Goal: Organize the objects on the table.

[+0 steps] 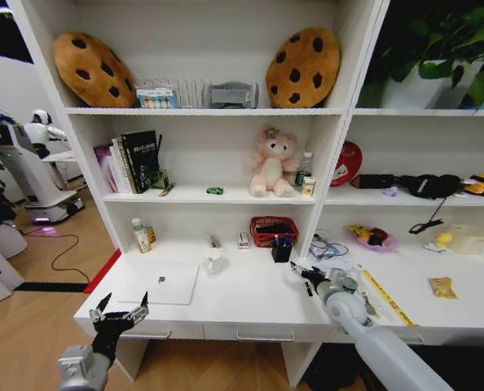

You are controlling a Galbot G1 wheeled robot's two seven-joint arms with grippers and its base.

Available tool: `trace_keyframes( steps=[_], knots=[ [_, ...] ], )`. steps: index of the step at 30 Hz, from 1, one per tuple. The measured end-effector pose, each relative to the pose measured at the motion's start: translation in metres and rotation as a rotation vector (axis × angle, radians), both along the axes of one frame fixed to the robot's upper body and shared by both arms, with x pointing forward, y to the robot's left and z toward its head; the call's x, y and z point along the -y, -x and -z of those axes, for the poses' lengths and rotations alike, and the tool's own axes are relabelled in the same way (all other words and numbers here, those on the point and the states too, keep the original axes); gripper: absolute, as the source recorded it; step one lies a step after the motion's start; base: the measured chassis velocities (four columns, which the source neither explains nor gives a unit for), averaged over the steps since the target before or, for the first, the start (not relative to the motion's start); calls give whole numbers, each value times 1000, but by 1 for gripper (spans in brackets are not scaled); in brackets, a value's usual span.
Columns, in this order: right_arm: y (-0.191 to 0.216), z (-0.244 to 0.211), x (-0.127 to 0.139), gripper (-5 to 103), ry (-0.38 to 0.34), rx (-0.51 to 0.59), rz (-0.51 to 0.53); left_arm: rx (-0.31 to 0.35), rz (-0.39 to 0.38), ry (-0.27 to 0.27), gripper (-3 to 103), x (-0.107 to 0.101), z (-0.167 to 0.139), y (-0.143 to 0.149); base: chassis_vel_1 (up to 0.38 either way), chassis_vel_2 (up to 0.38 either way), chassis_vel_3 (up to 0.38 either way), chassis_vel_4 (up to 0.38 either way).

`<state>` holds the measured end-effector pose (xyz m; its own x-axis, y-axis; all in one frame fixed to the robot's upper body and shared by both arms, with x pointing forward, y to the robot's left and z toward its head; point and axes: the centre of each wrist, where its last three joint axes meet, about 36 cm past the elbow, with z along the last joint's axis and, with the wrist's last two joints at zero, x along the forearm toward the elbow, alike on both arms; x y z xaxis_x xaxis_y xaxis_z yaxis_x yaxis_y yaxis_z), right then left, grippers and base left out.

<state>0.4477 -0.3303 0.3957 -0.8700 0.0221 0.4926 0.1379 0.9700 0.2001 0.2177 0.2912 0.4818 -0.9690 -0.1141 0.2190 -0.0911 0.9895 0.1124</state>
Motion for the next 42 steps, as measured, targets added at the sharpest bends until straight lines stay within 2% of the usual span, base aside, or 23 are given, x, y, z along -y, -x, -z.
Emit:
trace_keyframes(
  steps=[14, 15, 17, 18, 19, 20, 22, 23, 25, 26, 28, 29, 31, 32, 35, 36, 37, 42],
  knots=[
    [-6, 11, 8, 98, -5, -71, 5, 0, 0, 0, 100, 0, 0, 0, 0, 0, 0, 0],
    [-6, 12, 9, 88, 1, -73, 5, 0, 0, 0, 100, 0, 0, 0, 0, 0, 0, 0],
    [-7, 13, 9, 88, 14, -76, 10, 0, 0, 0, 100, 0, 0, 0, 0, 0, 0, 0],
    [-7, 14, 10, 78, 22, -80, 11, 0, 0, 0, 100, 0, 0, 0, 0, 0, 0, 0],
    [-8, 16, 11, 78, 31, -87, 10, 0, 0, 0, 100, 0, 0, 0, 0, 0, 0, 0],
    [-8, 17, 11, 66, 37, -91, 9, 0, 0, 0, 100, 0, 0, 0, 0, 0, 0, 0],
    [-8, 18, 12, 66, 48, -94, 7, 0, 0, 0, 100, 0, 0, 0, 0, 0, 0, 0],
    [-8, 20, 13, 56, 60, -97, -2, 0, 0, 0, 100, 0, 0, 0, 0, 0, 0, 0],
    [-9, 22, 15, 56, 69, -97, -12, 0, 0, 0, 100, 0, 0, 0, 0, 0, 0, 0],
    [-10, 25, 17, 44, 80, -100, -23, 0, 0, 0, 100, 0, 0, 0, 0, 0, 0, 0],
    [-11, 26, 19, 44, 85, -103, -26, 0, 0, 0, 100, 0, 0, 0, 0, 0, 0, 0],
    [-12, 28, 20, 34, 92, -105, -32, 0, 0, 0, 100, 0, 0, 0, 0, 0, 0, 0],
    [-12, 29, 21, 34, 97, -105, -35, 0, 0, 0, 100, 0, 0, 0, 0, 0, 0, 0],
    [-12, 29, 21, 23, 99, -105, -37, 0, 0, 0, 100, 0, 0, 0, 0, 0, 0, 0],
    [-12, 28, 20, 23, 95, -103, -46, 0, 0, 0, 100, 0, 0, 0, 0, 0, 0, 0],
    [-12, 27, 20, 13, 89, -97, -58, 0, 0, 0, 100, 0, 0, 0, 0, 0, 0, 0],
    [-11, 26, 19, 11, 77, -89, -66, 0, 0, 0, 100, 0, 0, 0, 0, 0, 0, 0],
    [-11, 19, 11, 11, 57, -65, -78, 0, 0, 0, 100, 0, 0, 0, 0, 0, 0, 0]
  ],
)
